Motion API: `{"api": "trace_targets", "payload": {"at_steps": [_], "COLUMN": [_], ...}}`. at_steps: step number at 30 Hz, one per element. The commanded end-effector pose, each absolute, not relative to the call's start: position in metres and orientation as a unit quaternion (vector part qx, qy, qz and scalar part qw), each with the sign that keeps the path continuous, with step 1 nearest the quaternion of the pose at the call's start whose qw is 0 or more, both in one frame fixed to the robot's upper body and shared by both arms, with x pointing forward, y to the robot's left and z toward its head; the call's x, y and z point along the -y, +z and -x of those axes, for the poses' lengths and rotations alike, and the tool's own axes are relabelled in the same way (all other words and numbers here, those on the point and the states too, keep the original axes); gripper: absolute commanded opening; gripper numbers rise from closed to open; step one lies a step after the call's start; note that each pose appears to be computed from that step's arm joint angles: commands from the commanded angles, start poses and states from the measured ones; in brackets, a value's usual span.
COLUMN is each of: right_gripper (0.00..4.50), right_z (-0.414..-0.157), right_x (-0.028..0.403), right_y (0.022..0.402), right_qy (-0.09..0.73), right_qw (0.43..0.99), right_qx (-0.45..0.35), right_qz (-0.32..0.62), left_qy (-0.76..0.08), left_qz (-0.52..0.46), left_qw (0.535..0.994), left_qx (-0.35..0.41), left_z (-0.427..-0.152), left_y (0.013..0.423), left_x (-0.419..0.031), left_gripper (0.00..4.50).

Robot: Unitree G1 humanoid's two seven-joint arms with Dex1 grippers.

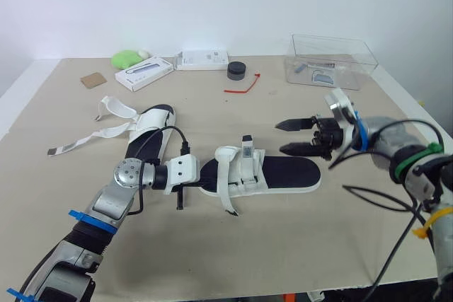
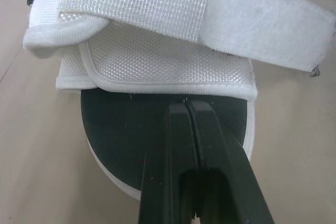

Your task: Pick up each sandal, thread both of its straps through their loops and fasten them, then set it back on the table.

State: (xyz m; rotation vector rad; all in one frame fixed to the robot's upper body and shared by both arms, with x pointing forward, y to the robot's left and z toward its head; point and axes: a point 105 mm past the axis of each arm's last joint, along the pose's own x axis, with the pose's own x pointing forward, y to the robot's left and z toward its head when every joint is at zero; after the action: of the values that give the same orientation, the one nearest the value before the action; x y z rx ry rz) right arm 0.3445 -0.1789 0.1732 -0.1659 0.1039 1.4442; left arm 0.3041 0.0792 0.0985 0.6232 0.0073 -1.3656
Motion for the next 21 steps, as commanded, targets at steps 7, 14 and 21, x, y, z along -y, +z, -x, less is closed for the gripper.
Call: {"api": "trace_targets", "payload": {"at_steps": [7, 14, 21], "right_gripper": [4.44, 4.44, 4.44], "right_z": [-0.374, -0.401, -0.444], "right_x": [0.152, 0.137, 0.139], "right_y": [0.208, 0.22, 0.228], "right_qy": [0.582, 0.501, 0.312], "right_qw": [0.798, 0.845, 0.942], "right_qx": [0.086, 0.087, 0.065], "right_qz": [0.13, 0.165, 0.104], "left_qy": [-0.635, -0.629, -0.626], "left_qz": [-0.286, -0.285, -0.281], "left_qw": [0.716, 0.721, 0.726], "left_qx": [-0.057, -0.057, -0.058], "left_z": [-0.301, -0.301, -0.298], "left_y": [0.068, 0.068, 0.067], "left_x": [-0.077, -0.079, -0.079], "left_gripper": [0.0, 0.0, 0.0]}}
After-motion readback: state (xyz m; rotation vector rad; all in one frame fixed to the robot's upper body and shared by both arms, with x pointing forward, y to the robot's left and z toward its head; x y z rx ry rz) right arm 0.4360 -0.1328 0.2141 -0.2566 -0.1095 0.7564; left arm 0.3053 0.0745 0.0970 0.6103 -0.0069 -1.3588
